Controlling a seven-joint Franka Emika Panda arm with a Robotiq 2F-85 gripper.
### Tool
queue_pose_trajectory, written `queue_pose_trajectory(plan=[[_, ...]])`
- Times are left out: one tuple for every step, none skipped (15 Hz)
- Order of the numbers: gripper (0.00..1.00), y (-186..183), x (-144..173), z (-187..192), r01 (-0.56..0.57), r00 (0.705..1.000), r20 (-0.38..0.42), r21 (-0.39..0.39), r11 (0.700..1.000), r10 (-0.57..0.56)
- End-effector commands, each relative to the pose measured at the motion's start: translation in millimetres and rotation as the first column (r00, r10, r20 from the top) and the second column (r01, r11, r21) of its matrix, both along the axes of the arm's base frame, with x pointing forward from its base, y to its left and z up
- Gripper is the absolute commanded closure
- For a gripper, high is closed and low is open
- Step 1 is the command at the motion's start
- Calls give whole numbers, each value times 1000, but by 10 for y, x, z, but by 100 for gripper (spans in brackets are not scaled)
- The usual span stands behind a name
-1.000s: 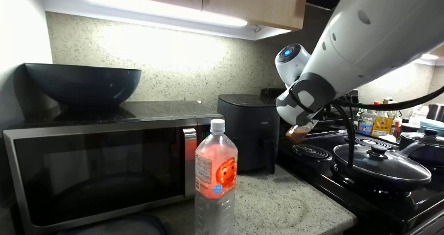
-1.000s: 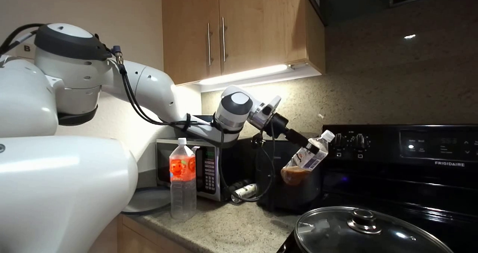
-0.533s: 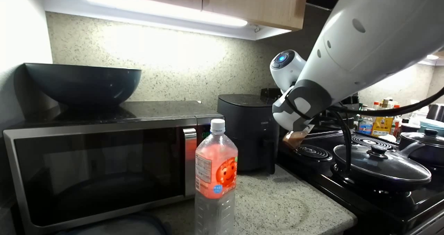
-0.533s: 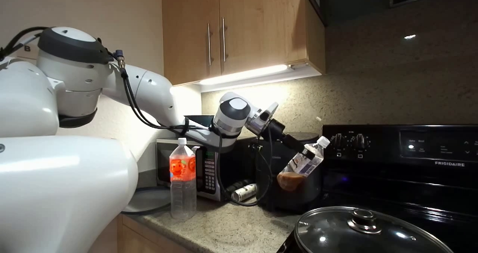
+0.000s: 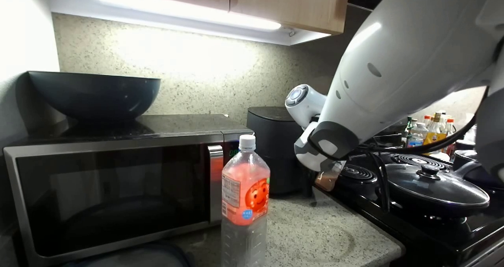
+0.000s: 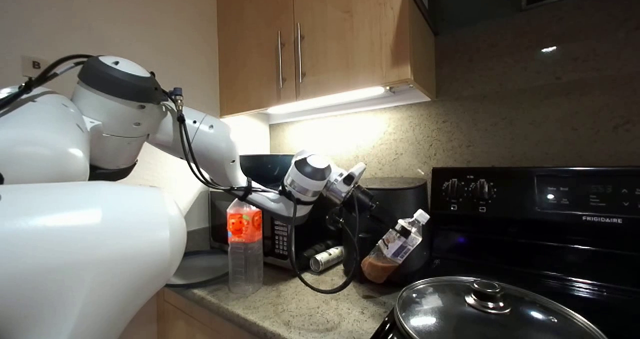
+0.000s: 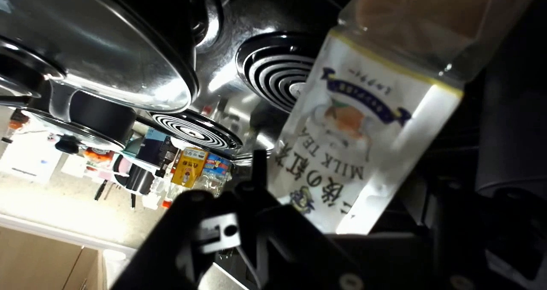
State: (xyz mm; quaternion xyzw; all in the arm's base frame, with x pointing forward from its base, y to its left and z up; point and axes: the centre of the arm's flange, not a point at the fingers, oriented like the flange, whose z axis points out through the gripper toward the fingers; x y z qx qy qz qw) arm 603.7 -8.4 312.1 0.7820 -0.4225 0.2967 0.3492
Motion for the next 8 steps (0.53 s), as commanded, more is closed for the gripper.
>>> queue_pose_trajectory(plan=[[52,-15,127,-90,3,998,-57,-14,1000,-4],[52,-15,142,-117,1,998,-68,-15,1000,-2],[52,-16,155,-147,-4,997,-83,-11,1000,3],[52,-21,171,-172,-9,995,-96,-9,1000,8],[52,-25,185,-195,-13,994,-105,-7,1000,12],[52,-29,202,-220,-15,993,-115,-11,1000,14],[52,-34,216,-236,-14,992,-123,-13,1000,12],[7,-47,230,-247,-10,991,-132,-14,1000,8]])
